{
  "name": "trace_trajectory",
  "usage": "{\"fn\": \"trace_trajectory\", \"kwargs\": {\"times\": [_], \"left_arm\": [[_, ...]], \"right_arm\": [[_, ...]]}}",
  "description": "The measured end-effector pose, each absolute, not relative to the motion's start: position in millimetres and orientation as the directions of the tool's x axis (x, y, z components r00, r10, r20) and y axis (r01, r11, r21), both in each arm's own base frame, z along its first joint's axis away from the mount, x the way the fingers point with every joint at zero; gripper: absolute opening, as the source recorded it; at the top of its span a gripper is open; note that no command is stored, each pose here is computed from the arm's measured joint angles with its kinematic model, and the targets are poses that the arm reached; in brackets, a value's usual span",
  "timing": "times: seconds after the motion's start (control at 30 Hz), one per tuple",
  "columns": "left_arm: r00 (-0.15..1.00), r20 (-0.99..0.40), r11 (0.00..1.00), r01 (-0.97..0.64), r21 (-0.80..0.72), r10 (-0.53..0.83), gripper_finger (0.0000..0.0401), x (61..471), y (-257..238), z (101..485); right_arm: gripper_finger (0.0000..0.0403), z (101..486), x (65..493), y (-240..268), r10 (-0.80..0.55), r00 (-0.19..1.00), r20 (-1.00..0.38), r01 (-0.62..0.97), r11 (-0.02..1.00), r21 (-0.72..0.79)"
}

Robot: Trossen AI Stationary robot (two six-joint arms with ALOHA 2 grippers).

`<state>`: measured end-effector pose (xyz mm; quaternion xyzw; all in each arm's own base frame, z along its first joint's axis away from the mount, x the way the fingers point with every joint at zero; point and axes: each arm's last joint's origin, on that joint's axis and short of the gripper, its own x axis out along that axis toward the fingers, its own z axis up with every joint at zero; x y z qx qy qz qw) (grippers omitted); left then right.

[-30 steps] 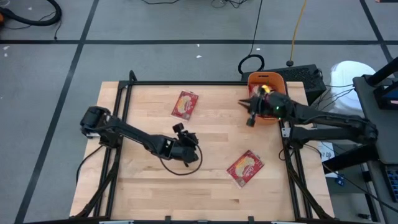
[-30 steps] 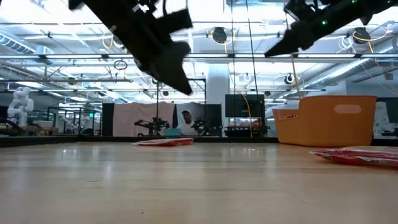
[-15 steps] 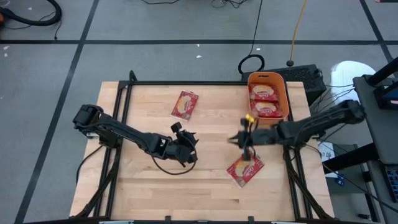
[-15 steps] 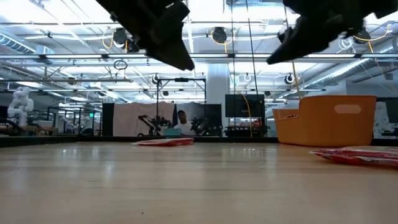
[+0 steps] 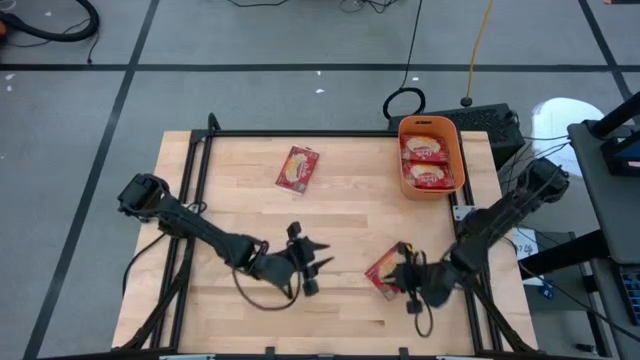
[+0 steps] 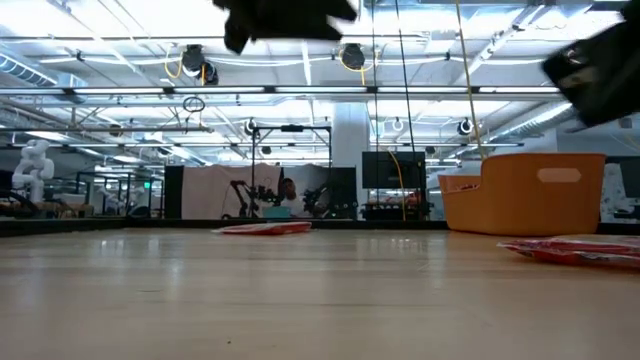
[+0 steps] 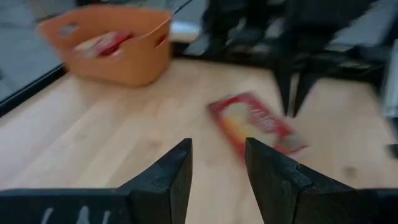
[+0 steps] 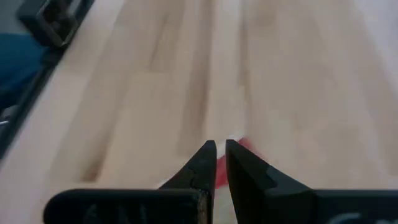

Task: Sort popcorn bags into baskets
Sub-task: Put the red popcorn bag into the orange container

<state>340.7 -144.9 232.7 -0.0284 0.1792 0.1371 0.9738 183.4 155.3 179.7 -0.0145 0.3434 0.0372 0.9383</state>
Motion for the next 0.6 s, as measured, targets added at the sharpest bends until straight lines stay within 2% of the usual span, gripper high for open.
{"fn": "trace_trajectory", "kwargs": {"times": [0.17, 0.37, 0.6], "left_arm": [[0.935, -0.292, 0.977, -0.211, 0.002, 0.202, 0.0152, 335.5, -164.2, 240.1], [0.943, -0.289, 0.984, -0.177, -0.018, 0.165, 0.0152, 328.7, -177.6, 240.4], [0.943, -0.297, 0.986, -0.166, -0.016, 0.153, 0.0152, 325.7, -182.1, 239.5]], "right_arm": [[0.0029, 173.3, 165.5, 180.1, 0.055, 0.744, -0.666, -0.027, 0.998, 0.052], [0.0029, 166.7, 149.5, 196.1, 0.017, 0.702, -0.712, 0.031, 0.998, 0.055], [0.0029, 149.6, 142.4, 199.1, -0.083, 0.541, -0.837, -0.029, 0.993, -0.117]]}}
